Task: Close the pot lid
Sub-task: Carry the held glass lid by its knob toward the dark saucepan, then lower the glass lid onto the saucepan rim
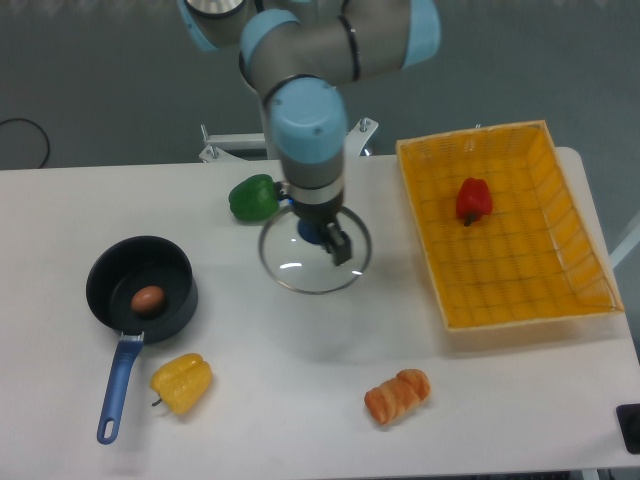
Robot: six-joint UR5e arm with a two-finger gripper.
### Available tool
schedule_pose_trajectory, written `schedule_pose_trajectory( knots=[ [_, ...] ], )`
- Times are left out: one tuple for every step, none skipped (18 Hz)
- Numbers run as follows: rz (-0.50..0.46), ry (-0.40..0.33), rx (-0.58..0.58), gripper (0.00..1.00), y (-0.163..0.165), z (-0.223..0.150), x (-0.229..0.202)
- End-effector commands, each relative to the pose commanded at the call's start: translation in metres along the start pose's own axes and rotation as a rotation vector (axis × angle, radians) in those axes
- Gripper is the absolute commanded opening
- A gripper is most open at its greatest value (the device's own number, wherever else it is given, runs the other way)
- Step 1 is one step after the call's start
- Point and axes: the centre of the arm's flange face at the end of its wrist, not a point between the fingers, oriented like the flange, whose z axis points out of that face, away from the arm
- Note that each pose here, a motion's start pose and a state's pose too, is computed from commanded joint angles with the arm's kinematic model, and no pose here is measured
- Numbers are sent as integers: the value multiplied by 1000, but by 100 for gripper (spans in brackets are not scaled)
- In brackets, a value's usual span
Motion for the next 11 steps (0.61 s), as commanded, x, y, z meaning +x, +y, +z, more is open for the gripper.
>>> schedule_pose_trajectory(
  knots=[
    [0,-1,-1,56,-11,0,4],
    [-3,-2,-4,56,-22,1,10],
    [2,0,-8,56,-34,4,15],
    [12,3,-12,56,-43,5,17],
    [17,11,-16,56,-49,10,18],
    [15,16,-25,56,-56,15,21],
    [19,19,-31,56,-65,17,26],
    [32,32,-42,56,-75,22,30],
    [42,48,-52,56,-85,23,31],
    [39,62,-61,56,-93,22,31],
    [34,67,-67,56,-103,19,31]
  ],
)
